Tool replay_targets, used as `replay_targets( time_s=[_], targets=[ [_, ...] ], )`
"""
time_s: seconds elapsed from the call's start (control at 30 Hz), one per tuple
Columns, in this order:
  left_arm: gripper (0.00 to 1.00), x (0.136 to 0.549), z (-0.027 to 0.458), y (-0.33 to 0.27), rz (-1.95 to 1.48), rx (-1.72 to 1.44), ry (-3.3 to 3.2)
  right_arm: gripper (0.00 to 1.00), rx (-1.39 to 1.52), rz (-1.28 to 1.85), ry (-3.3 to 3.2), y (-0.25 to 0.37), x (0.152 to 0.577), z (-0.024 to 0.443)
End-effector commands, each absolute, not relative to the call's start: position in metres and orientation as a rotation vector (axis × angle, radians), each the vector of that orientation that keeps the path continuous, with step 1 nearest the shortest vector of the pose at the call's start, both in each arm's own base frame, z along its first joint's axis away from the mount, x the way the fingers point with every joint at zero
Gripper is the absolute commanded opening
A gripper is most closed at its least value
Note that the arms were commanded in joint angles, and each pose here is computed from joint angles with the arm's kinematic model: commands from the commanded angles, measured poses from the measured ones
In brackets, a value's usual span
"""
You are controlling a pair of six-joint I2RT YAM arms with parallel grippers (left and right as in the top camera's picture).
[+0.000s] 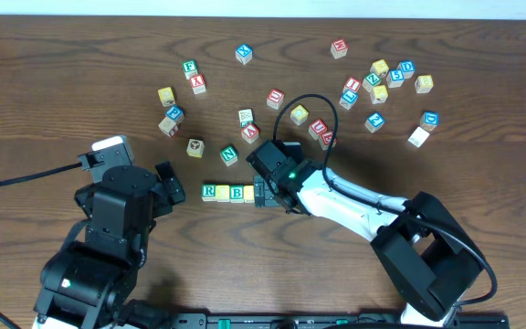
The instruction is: Spell out ROBOT
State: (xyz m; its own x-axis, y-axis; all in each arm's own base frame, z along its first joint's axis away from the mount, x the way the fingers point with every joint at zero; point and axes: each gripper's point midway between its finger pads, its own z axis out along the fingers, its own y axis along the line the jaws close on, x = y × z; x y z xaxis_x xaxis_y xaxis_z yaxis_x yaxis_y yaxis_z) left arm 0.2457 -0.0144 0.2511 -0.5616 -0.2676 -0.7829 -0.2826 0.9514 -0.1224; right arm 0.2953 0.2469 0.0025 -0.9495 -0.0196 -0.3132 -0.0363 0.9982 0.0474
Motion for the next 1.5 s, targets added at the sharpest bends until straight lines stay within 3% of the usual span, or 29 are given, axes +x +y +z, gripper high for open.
replay_targets(
  time_s=[0.0, 0.83, 1.47],
  targets=[
    [0.99, 0.247, 0.261, -0.011, 0.033, -0.386, 2.169, 0.99, -0.038, 0.065, 2.814, 0.246, 0.300, 0.001],
    [0.99, 0.247, 0.261, -0.011, 0.033, -0.386, 2.169, 0.99, 0.040, 0.087, 2.749, 0.226, 0.336, 0.007],
    [0.99, 0.247, 0.261, -0.011, 0.033, -0.386, 2.169, 0.99, 0.094, -0.032, 2.822, 0.194, 0.327, 0.000]
  ],
)
